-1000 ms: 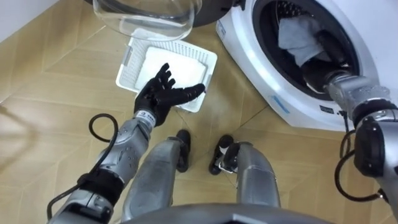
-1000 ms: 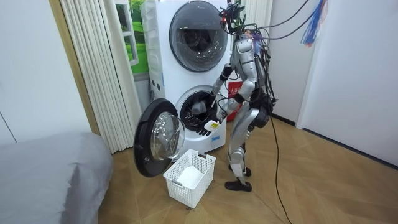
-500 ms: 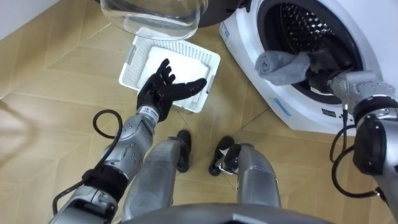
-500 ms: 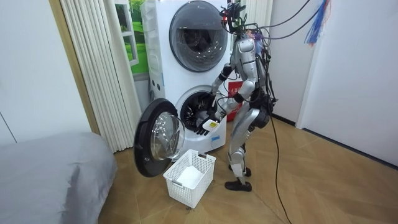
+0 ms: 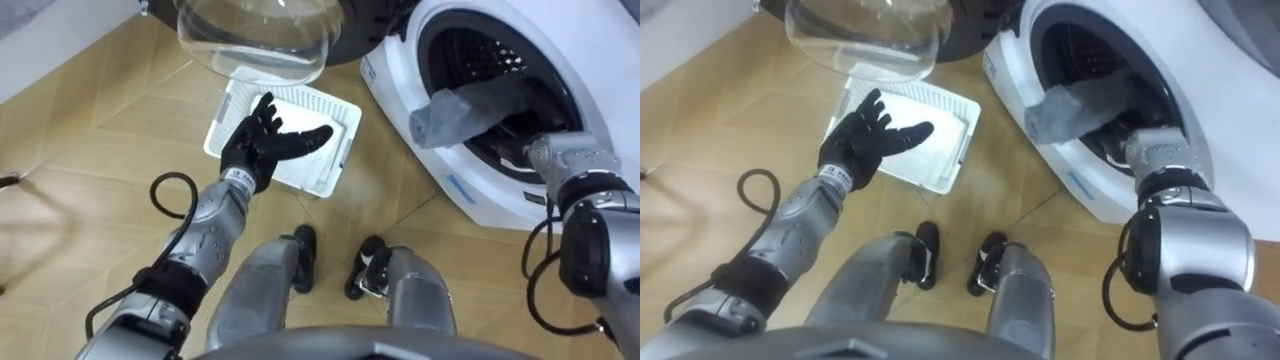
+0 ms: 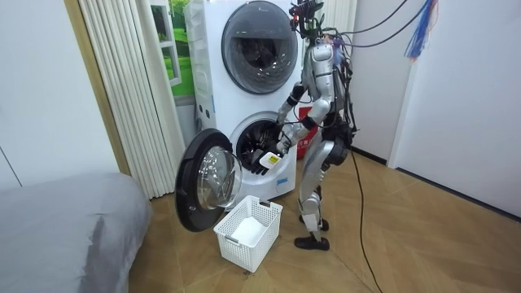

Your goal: Put towel into washing machine

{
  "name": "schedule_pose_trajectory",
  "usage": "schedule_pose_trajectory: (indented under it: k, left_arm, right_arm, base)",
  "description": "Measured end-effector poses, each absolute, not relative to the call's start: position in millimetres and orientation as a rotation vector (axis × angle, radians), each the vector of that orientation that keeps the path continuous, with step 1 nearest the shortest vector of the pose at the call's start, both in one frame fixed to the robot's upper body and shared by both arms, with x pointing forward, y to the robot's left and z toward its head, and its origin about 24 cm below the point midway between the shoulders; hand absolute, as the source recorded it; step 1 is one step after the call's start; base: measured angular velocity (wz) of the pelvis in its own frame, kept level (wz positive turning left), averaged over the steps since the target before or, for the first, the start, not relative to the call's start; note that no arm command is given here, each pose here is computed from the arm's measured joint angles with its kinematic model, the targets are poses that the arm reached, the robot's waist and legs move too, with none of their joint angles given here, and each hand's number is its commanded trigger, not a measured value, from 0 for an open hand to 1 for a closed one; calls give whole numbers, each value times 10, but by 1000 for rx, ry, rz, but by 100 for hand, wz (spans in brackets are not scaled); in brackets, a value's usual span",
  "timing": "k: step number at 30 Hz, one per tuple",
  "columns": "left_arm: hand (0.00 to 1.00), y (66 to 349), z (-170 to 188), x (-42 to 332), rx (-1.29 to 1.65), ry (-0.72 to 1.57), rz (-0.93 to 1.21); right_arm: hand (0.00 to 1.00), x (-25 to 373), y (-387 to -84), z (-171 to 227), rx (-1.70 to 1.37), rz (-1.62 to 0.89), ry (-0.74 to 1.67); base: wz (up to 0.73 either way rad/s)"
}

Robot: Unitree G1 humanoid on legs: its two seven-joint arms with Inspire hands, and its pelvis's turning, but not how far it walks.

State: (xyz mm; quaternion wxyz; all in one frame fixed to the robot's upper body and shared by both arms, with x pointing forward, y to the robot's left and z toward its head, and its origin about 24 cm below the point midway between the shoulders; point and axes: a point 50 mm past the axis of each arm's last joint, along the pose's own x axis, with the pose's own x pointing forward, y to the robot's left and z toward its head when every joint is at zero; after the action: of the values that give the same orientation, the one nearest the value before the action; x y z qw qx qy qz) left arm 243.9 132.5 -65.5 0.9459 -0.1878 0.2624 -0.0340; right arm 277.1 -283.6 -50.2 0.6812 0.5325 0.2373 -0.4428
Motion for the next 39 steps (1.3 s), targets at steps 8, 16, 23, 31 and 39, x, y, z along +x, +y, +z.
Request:
schedule_pose_trajectory:
  k: [8, 16, 23, 31, 39]
  left_arm:
    - [0, 1684, -978, 2052, -219, 665, 24]
    - [0, 2163, -1361, 1222, -51, 898, 215]
    - [0, 2330, -1536, 624, 35, 1086, 315]
    - [0, 2441, -1566, 325, 72, 1165, 396]
    - [0, 2403, -1617, 190, 118, 1251, 381]
  right_arm:
    - [0, 2042, -2820, -1031, 1053, -1048, 613]
    - [0, 831, -2806, -1503, 659, -1049, 953]
    - [0, 424, -2671, -1607, 481, -921, 1111]
    - [0, 358, -2521, -1656, 208, -573, 1245]
    - [0, 264, -2470, -1683, 86, -425, 1340]
  base:
    - [-7]
    - [-11]
    - [-7]
    - [-7]
    - [-3]
